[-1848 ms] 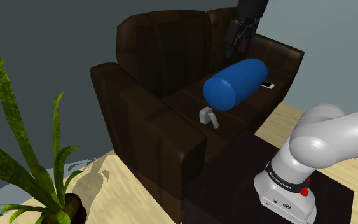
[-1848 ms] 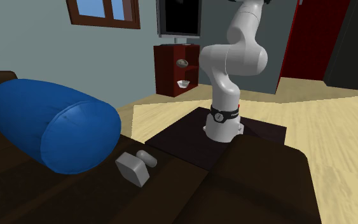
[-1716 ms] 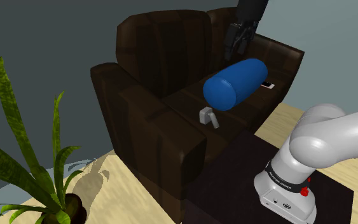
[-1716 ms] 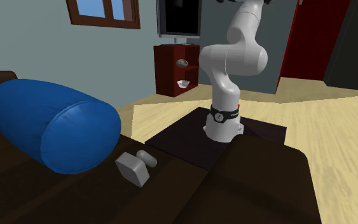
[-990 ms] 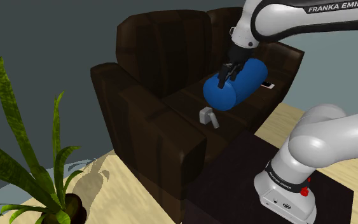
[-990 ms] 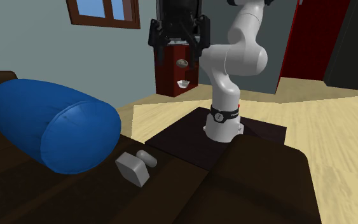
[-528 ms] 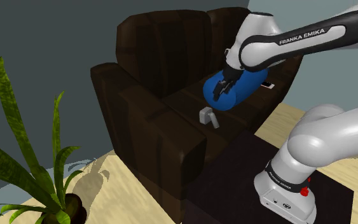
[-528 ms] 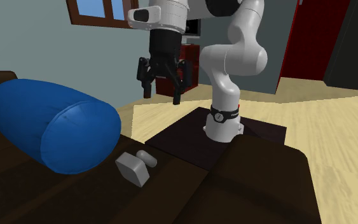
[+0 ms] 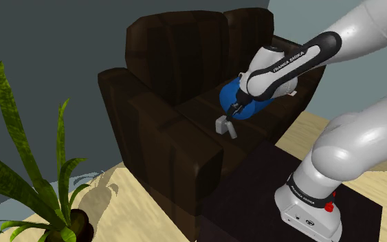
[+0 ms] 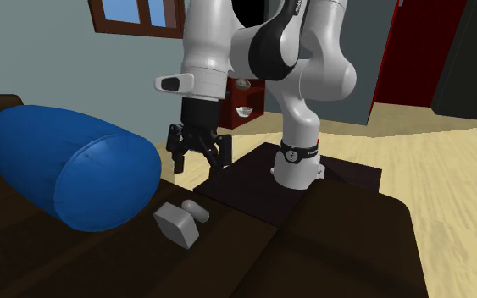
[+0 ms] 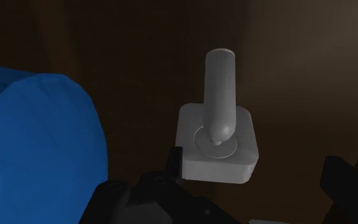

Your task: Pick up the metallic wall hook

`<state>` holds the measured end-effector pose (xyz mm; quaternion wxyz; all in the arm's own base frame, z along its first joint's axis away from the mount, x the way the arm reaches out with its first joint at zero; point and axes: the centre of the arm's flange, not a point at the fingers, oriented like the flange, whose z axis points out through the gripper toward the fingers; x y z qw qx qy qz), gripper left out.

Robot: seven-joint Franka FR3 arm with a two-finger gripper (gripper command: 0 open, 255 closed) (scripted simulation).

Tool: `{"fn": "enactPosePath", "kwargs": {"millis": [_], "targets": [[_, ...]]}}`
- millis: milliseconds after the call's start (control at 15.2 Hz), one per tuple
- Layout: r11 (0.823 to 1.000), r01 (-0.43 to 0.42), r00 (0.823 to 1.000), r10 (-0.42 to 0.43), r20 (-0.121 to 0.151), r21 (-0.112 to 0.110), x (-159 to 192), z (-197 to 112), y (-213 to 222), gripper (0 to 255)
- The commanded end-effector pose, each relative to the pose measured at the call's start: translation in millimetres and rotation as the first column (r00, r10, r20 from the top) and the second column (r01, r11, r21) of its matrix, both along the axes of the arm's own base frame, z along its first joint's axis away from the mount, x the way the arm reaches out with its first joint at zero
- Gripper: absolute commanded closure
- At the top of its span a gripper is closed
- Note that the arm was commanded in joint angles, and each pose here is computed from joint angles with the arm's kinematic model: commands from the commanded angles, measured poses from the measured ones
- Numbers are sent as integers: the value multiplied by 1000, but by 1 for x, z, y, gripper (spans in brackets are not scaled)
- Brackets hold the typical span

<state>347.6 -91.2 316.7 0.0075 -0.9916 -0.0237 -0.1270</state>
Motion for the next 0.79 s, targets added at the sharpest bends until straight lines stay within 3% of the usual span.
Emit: {"fn": "enactPosePath", "kwargs": {"millis": [0, 132, 726], "targets": [[1000, -1, 1000, 1, 15, -3, 5, -26, -6, 0], [1000, -2, 1000, 2, 26, -2, 10, -46, -12, 0], [1000, -2, 1000, 2, 26, -2, 10, -85, -12, 0]]}}
